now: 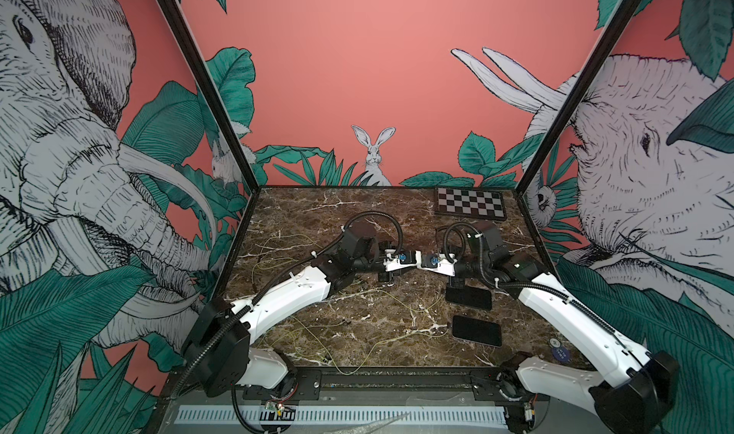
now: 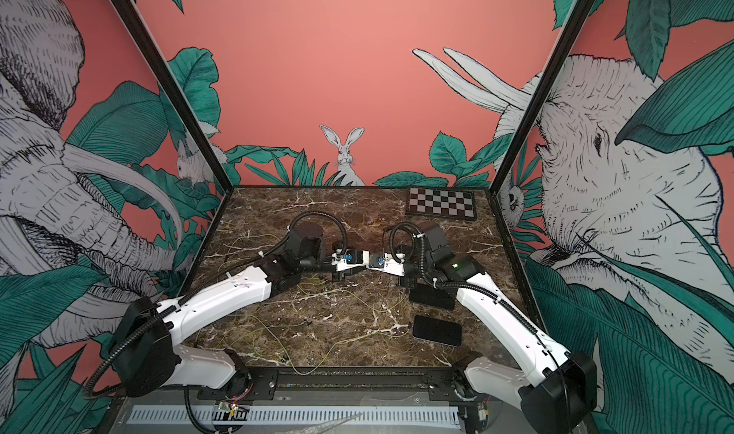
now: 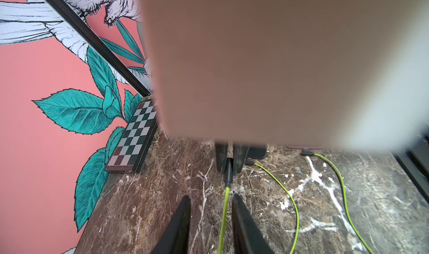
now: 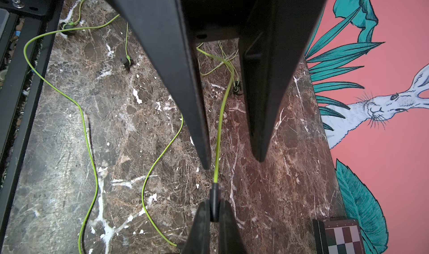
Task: Plug wired earphones into phones
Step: Pick up the wired earphone from the center of the board.
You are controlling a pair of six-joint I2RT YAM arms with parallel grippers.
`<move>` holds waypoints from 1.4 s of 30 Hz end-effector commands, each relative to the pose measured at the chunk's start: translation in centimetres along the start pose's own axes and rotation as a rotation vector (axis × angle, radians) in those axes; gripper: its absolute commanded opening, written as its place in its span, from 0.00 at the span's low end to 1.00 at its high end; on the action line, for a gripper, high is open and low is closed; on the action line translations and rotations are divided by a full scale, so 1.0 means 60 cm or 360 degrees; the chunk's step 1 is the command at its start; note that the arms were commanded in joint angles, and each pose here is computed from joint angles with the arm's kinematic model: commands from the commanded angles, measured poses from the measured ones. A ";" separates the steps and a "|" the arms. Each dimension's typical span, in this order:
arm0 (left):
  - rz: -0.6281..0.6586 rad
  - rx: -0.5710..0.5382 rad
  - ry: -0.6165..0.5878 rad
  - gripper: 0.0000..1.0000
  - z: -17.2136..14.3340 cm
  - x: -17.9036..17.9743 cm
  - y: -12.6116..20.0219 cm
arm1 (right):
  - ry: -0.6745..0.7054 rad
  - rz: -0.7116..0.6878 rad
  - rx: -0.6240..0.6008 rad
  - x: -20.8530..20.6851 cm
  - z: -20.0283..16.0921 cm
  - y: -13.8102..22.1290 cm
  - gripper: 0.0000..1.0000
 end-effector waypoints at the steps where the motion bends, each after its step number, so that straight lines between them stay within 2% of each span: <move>1: -0.0069 0.0018 -0.0034 0.34 -0.004 -0.024 -0.004 | 0.0095 -0.0066 -0.0180 -0.016 0.049 0.012 0.06; 9: -0.0023 0.0016 -0.0096 0.37 0.000 -0.029 0.014 | 0.0104 -0.0119 -0.0100 -0.022 0.035 0.006 0.03; 15: 0.0008 -0.0070 -0.0109 0.40 0.008 -0.029 0.027 | 0.0110 -0.0123 -0.0076 -0.021 0.029 0.005 0.02; 23: 0.0069 -0.0038 -0.0138 0.42 0.003 -0.020 0.026 | 0.0129 -0.0072 -0.0138 -0.010 0.035 0.011 0.01; 32: 0.0147 -0.0007 -0.0214 0.40 -0.001 -0.013 0.028 | 0.0122 -0.0019 -0.0131 -0.001 0.031 0.011 0.00; 37: 0.0063 0.0035 -0.0191 0.37 -0.011 -0.021 0.020 | 0.0130 -0.0024 -0.0186 0.001 0.037 0.015 0.00; 42: 0.0092 -0.0050 -0.0166 0.33 -0.001 -0.017 0.019 | 0.0124 -0.0026 -0.0183 0.001 0.036 0.015 0.00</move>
Point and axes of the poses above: each gripper's point midway between its finger pads, its own y axis back along the fingers, its own x axis along the line the jaws close on, z = x × y, the point moved 6 cm from there along y, back along the fingers, and after that the axes turned 13 degrees about -y, right-handed, at the moved point
